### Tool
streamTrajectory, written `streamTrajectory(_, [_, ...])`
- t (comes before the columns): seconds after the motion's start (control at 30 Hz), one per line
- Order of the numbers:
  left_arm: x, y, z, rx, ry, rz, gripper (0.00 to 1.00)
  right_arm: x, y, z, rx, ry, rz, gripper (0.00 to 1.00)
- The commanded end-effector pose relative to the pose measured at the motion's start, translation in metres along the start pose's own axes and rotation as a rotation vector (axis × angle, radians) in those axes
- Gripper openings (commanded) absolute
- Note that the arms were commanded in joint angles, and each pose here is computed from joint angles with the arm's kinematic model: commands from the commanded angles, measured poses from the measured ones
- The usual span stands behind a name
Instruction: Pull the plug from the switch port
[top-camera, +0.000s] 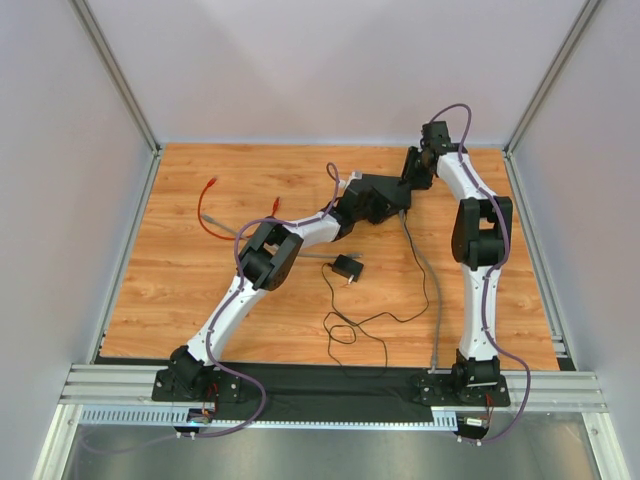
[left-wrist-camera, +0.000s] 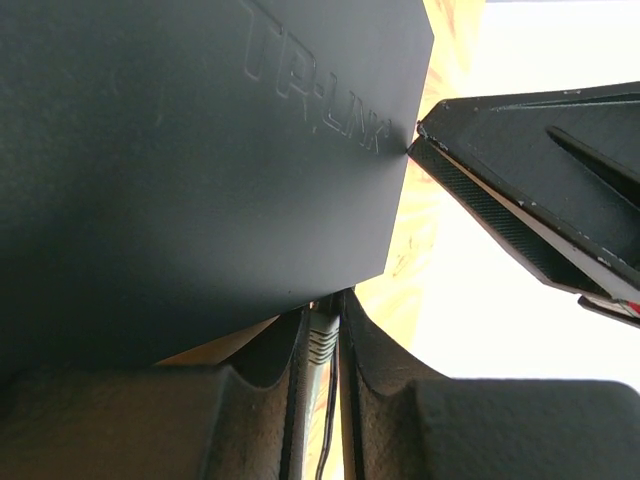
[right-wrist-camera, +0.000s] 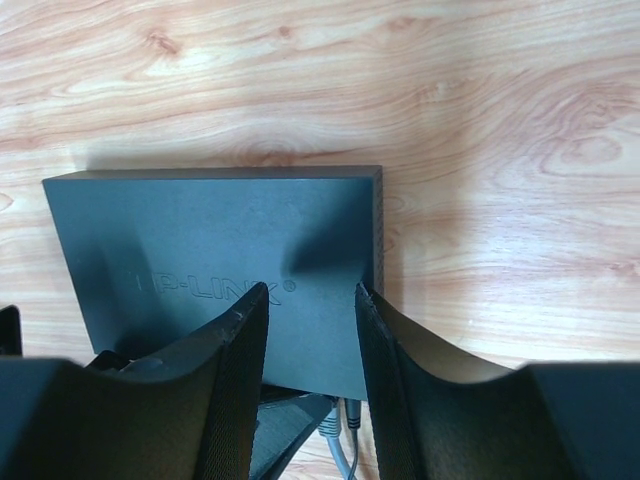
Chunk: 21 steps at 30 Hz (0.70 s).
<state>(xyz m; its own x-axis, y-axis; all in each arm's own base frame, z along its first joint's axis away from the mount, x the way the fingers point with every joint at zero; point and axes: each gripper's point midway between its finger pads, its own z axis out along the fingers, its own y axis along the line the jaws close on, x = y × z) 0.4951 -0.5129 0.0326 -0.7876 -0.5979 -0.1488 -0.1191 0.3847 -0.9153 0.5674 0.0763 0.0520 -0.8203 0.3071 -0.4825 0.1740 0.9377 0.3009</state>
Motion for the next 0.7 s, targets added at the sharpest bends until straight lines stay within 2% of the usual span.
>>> streamTrajectory(0.0, [0.011,0.038,-0.009,-0.129,0.055,0.021,0.06,0.048,-0.04,0.02,0.153,0.16,-0.011,0.43])
streamTrajectory(0.2, [0.013,0.041,-0.016,-0.154,0.077,0.082,0.04,0.05,-0.035,0.02,0.177,0.165,-0.045,0.43])
streamTrajectory(0.43, [0.013,0.041,-0.018,-0.156,0.084,0.086,0.03,0.046,-0.024,0.013,0.224,0.135,-0.125,0.43])
streamTrajectory(0.67, [0.012,0.037,-0.032,-0.156,0.087,0.119,0.02,0.055,-0.031,0.019,0.246,0.162,-0.129,0.43])
